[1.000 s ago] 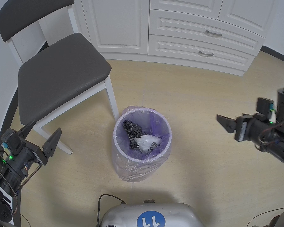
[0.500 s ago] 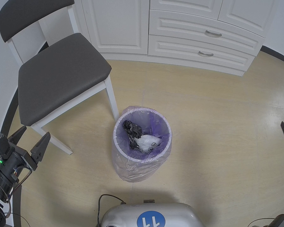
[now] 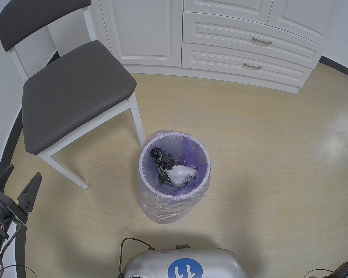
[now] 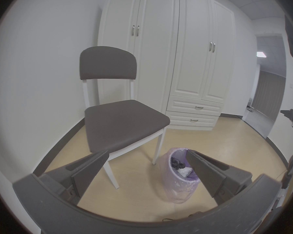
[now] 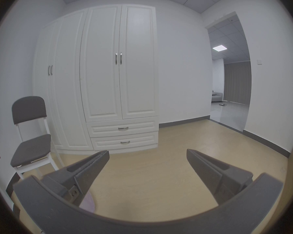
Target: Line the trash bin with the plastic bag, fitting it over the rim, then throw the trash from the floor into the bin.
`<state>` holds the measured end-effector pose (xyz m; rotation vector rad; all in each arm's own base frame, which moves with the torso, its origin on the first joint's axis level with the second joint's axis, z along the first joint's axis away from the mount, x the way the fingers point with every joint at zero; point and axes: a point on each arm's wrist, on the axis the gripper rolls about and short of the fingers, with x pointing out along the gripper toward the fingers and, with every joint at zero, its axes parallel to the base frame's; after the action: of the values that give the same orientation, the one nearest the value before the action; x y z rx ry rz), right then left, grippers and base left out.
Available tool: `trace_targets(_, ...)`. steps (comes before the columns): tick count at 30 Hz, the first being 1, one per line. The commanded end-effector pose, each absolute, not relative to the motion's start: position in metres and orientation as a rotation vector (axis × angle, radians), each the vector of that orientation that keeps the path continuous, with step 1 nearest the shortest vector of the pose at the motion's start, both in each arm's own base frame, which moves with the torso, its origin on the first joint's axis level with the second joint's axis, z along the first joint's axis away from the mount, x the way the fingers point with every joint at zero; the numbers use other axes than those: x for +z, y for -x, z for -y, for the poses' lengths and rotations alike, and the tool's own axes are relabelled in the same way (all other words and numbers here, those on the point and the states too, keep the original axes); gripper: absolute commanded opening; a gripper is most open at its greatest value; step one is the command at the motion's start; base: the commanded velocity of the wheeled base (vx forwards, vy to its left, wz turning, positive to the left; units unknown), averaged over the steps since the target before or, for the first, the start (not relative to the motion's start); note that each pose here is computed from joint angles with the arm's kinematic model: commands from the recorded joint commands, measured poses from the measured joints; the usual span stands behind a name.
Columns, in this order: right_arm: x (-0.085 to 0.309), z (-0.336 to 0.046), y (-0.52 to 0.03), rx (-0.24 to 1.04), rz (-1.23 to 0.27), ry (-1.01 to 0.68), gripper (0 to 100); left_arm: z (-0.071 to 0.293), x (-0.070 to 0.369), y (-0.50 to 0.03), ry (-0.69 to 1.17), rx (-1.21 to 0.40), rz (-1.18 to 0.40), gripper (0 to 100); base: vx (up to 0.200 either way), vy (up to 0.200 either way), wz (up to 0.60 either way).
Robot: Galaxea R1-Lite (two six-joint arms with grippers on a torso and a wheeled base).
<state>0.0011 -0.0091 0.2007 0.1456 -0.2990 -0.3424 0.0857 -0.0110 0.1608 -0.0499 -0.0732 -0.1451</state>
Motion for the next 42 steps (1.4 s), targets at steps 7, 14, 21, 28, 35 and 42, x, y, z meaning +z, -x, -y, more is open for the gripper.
trace_targets(7, 0.173, 0.012, 0.048, -0.301, 0.409, -0.174, 100, 0.000, 0.189, -0.016, 0.071, -0.047, 0.275, 100, 0.000, 0.000, 0.00)
trace_targets(14, 0.162, 0.009, 0.061, -0.383, 0.432, -0.147, 100, -0.004, 0.185, 0.018, 0.071, -0.019, 0.254, 100, 0.000, 0.000, 0.00)
trace_targets(21, 0.159, 0.010, 0.060, -0.428, 0.397, -0.154, 100, -0.005, 0.175, 0.025, 0.070, -0.013, 0.248, 100, 0.000, 0.000, 0.00)
trace_targets(28, 0.155, 0.008, 0.057, -0.341, 0.379, -0.133, 100, -0.003, 0.157, 0.027, 0.056, 0.083, 0.245, 100, 0.000, 0.000, 0.00)
trace_targets(35, 0.152, 0.007, 0.054, -0.303, 0.377, -0.124, 100, -0.002, 0.131, 0.034, 0.053, 0.064, 0.273, 100, 0.000, 0.000, 0.00)
trace_targets(42, 0.145, 0.005, 0.049, -0.207, 0.365, -0.085, 100, -0.001, 0.112, 0.030, 0.051, 0.048, 0.242, 100, 0.000, 0.000, 0.00)
